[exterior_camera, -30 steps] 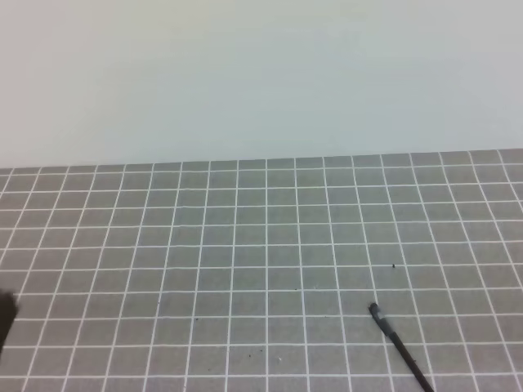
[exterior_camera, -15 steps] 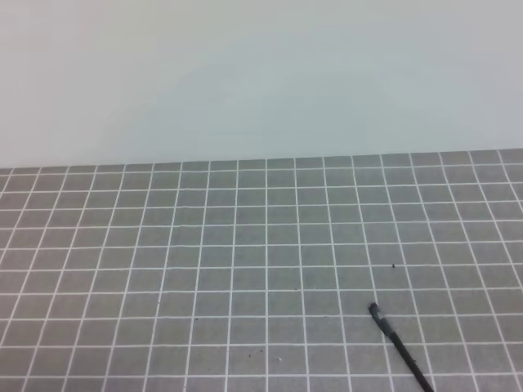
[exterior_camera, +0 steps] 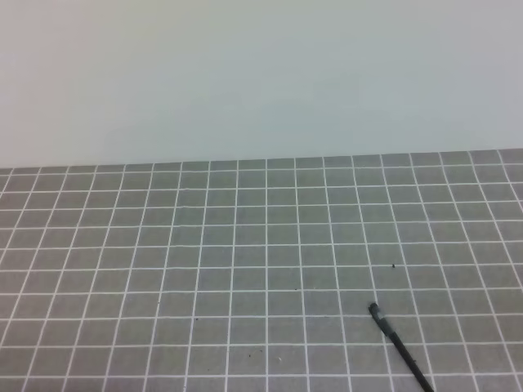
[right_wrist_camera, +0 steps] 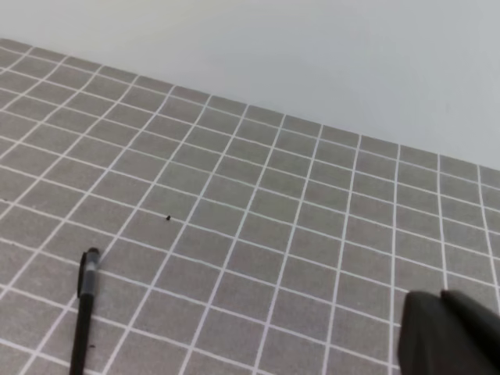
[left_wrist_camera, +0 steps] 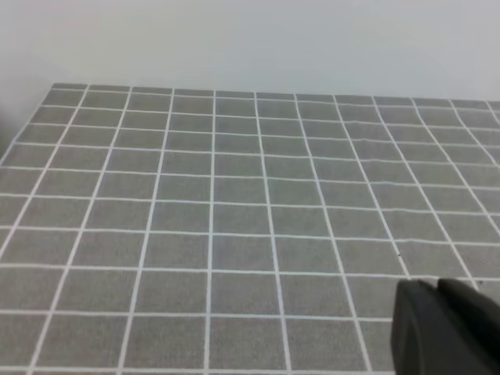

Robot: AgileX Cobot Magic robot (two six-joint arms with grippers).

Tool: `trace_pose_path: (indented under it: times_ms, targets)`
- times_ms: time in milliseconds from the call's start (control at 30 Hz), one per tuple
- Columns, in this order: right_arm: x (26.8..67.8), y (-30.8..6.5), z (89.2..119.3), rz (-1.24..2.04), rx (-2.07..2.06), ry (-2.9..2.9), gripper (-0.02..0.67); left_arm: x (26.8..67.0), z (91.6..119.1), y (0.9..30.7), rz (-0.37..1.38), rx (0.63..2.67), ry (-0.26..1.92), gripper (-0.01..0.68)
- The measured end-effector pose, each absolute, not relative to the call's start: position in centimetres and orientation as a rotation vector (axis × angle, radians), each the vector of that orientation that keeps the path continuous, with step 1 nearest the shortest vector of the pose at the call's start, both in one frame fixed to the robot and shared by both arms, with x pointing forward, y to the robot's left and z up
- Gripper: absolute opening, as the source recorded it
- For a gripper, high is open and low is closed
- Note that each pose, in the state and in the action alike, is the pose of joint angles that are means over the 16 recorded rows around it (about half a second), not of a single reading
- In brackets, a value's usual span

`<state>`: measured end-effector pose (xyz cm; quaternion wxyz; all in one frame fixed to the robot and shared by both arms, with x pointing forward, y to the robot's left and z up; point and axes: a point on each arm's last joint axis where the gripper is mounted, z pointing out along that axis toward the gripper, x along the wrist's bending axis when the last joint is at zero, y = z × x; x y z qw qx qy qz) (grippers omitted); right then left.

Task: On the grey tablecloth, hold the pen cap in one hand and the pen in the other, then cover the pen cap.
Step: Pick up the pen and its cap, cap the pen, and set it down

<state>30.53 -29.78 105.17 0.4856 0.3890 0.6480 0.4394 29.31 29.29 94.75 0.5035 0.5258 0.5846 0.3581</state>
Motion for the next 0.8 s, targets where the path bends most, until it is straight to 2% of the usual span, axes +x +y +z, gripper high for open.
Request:
trace_pose_path:
  times_ms: [333, 800]
  targets:
    - [30.53, -29.78, 105.17, 1.069, 0.946, 1.577, 0.008, 29.23, 94.84, 29.57, 0.856, 1.194, 1.45, 0.0]
    - [30.53, -29.79, 105.18, 1.068, 0.945, 1.576, 0.008, 29.23, 94.82, 29.59, 0.854, 1.192, 1.456, 0.0]
